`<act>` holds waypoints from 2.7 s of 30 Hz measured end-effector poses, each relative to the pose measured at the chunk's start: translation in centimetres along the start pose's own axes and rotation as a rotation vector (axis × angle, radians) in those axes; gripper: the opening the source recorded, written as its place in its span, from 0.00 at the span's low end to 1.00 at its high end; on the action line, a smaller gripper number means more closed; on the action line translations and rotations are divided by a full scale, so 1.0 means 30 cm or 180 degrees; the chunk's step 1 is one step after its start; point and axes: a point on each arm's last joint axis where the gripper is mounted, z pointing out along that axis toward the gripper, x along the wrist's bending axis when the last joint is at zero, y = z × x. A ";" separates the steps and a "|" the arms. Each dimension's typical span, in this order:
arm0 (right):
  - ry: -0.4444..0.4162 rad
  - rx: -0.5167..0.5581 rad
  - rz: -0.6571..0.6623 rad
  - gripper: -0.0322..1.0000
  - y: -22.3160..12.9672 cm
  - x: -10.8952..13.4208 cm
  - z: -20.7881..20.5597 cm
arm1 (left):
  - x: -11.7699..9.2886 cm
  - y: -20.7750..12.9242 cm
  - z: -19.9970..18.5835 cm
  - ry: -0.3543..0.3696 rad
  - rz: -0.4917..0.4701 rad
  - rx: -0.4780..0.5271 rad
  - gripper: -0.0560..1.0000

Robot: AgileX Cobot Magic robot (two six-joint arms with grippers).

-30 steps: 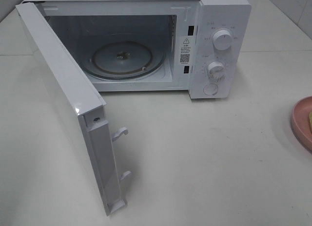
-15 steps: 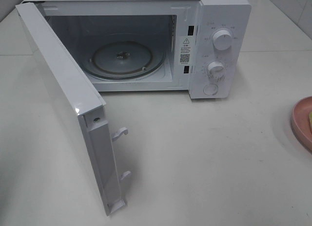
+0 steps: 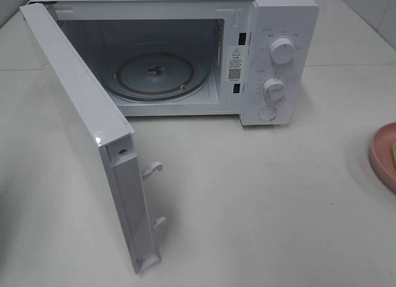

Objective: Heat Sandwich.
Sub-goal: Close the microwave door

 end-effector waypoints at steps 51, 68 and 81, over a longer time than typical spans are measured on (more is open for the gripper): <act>0.0000 0.0000 0.0000 0.76 0.000 0.000 0.000 | -0.601 -0.109 0.333 -0.1881 0.0454 0.0145 0.05; 0.0000 0.0000 0.0000 0.76 0.000 0.000 0.000 | -0.854 -0.087 0.445 -0.2141 0.0354 0.0050 0.05; 0.0000 0.0000 0.0000 0.76 0.000 0.000 0.000 | -0.983 -0.080 0.569 -0.2093 0.0270 0.0074 0.05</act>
